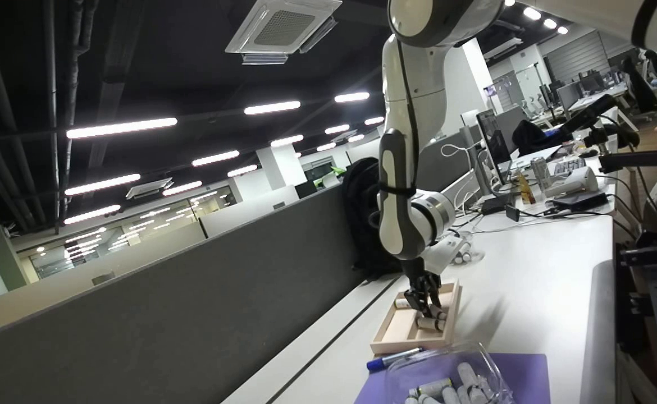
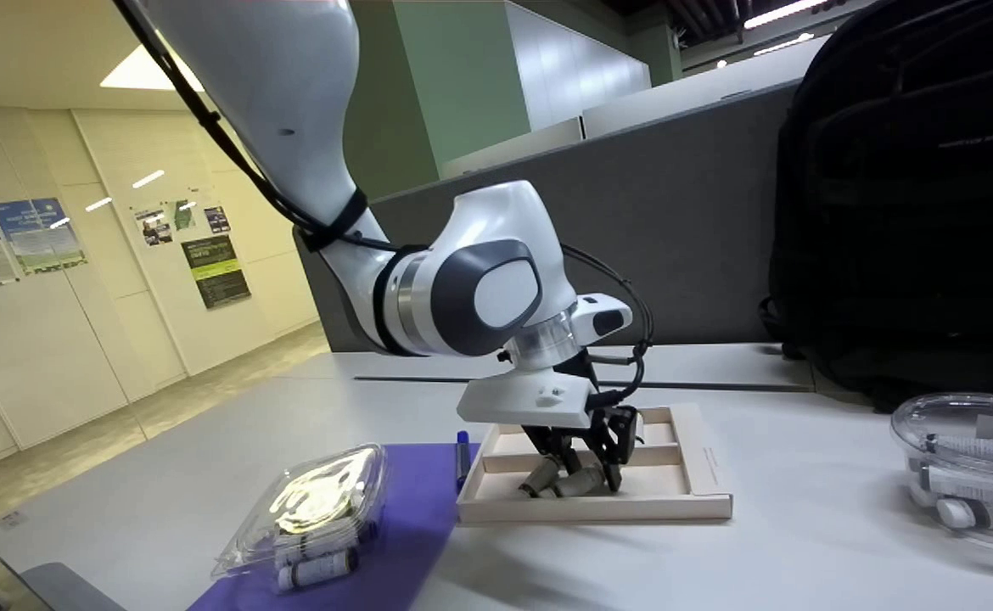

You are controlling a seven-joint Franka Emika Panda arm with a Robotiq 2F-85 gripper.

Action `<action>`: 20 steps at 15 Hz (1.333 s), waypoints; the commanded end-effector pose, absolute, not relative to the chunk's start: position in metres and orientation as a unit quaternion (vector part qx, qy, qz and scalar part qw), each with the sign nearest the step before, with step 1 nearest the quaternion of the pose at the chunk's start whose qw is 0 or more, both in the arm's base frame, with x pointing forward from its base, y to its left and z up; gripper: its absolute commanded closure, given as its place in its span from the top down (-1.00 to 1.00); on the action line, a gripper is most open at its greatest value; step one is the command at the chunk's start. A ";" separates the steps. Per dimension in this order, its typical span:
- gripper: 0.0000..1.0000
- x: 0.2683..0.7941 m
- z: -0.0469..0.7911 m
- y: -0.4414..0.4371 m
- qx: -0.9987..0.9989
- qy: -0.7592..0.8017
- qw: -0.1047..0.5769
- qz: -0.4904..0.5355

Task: Pick up one small bottle from the wooden tray and put it on the table.

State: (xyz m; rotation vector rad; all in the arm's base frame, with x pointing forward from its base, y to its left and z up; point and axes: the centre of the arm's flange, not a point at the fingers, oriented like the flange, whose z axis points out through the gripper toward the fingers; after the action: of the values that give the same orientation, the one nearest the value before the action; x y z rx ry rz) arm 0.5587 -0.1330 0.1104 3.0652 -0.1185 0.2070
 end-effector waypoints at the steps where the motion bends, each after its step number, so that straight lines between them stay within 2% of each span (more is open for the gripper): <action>1: -0.62 0.564 0.114 -0.133 0.996 -0.048 0.022 0.072; 3: -0.87 0.563 0.116 -0.130 0.996 -0.048 0.015 0.074; 14: -0.85 0.557 0.183 -0.093 0.990 -0.025 -0.064 0.123; 20: -0.85 0.527 0.213 -0.113 0.986 -0.047 -0.061 0.148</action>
State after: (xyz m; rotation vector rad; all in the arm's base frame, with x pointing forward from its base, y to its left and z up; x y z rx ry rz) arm 0.5595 -0.0922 0.1948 3.2416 -0.0948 0.4543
